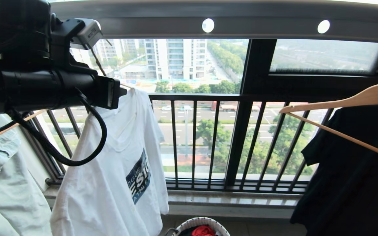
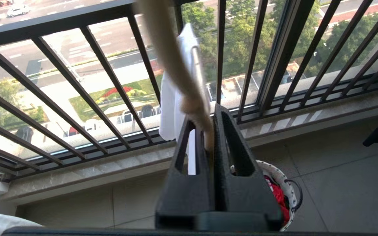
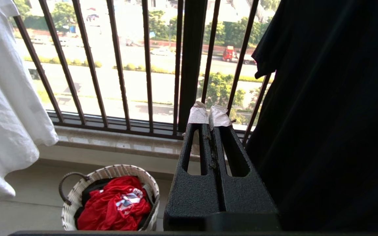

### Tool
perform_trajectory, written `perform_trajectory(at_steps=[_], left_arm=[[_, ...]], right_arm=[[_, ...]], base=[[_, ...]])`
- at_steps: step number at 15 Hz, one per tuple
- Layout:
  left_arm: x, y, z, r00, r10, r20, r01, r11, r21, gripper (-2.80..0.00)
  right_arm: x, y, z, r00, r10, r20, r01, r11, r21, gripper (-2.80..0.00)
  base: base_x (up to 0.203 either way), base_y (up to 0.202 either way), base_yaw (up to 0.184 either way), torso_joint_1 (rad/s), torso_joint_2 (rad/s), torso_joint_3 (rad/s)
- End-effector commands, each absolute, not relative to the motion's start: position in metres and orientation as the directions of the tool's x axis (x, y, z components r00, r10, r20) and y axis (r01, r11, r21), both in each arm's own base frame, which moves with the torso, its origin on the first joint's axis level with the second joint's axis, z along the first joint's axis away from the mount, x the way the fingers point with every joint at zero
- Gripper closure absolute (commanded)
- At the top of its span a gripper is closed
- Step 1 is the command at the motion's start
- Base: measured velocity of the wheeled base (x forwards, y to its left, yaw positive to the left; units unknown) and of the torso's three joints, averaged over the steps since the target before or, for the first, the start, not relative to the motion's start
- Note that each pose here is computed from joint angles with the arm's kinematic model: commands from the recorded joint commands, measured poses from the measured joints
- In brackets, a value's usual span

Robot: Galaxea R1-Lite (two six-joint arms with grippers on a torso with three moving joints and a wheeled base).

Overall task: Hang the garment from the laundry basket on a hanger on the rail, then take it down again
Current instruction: Take the clothes off the clothes rack

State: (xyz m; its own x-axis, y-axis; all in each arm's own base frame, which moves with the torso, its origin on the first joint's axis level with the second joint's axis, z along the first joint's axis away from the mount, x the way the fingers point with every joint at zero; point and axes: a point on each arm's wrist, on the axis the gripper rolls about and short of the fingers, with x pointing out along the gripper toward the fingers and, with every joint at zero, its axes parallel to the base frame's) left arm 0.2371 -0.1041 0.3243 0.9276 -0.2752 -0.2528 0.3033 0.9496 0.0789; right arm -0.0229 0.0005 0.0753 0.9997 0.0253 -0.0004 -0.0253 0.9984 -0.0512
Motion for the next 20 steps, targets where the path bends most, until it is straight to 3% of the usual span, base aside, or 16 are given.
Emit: perform_trajectory(at_steps=[1, 20], left_arm=[[0.239, -0.105, 0.324, 0.927, -0.275, -0.256, 0.307, 0.947, 0.093, 0.0], [0.198, -0.085, 0.344, 0.953, -0.252, -0.166, 0.271, 0.957, 0.106, 0.0]], right_arm=[[-0.023, 0.001, 0.075, 1.0, 0.026, -0.002, -0.026, 0.998, -0.052, 0.0], [-0.023, 0.001, 0.075, 1.0, 0.026, -0.002, -0.026, 0.998, -0.052, 0.0]], base=[[0.0, 0.0, 0.0, 0.0, 0.0, 0.0], [0.0, 0.0, 0.0, 0.0, 0.0, 0.0]])
